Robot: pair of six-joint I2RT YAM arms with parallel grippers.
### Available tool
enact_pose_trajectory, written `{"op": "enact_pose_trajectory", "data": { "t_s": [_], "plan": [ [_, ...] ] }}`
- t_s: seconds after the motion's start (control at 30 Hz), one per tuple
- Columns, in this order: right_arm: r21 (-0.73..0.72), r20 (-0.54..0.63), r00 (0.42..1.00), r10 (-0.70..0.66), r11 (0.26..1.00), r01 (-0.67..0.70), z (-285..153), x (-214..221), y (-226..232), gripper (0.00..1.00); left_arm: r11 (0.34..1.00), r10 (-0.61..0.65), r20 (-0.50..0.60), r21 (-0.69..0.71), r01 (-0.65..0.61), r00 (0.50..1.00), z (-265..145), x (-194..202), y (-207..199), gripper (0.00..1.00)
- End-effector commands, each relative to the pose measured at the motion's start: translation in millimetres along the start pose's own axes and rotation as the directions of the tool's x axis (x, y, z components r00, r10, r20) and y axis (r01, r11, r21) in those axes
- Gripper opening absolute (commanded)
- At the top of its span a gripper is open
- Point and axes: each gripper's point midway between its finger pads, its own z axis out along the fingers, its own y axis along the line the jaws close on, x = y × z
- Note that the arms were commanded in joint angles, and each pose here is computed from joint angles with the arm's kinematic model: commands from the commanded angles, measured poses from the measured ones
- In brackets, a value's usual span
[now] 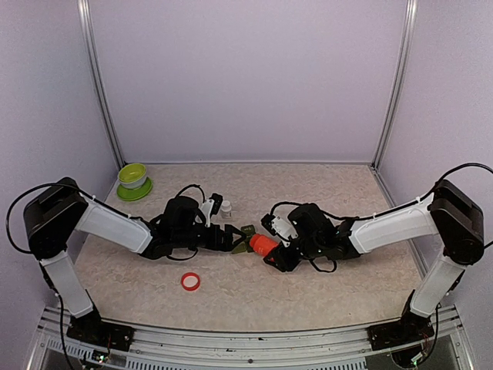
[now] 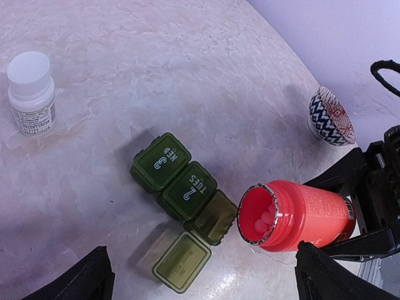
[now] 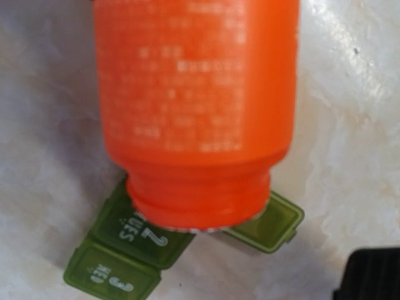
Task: Sort the pills into containers
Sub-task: Pour the pill into the compartment of the pill container.
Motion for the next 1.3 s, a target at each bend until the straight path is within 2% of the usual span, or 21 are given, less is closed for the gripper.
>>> {"op": "enact_pose_trajectory", "data": {
  "t_s": [0.0, 1.27],
  "plan": [
    [0.004, 0.018, 1.000, -0.006, 1.000, 0.006, 1.5, -13.3, -2.1, 0.29, 1.000, 0.009, 0.006, 0.010, -0.009, 1.000, 1.2, -1.7, -0.5, 0.99],
    [0.003, -0.025, 0.999, -0.024, 1.000, 0.024, 0.5, -20.4, -1.0, 0.29, 1.000, -0.007, -0.039, -0.030, 0.006, 0.999, 12.1, 8.9, 12.6, 0.99]
  ]
}}
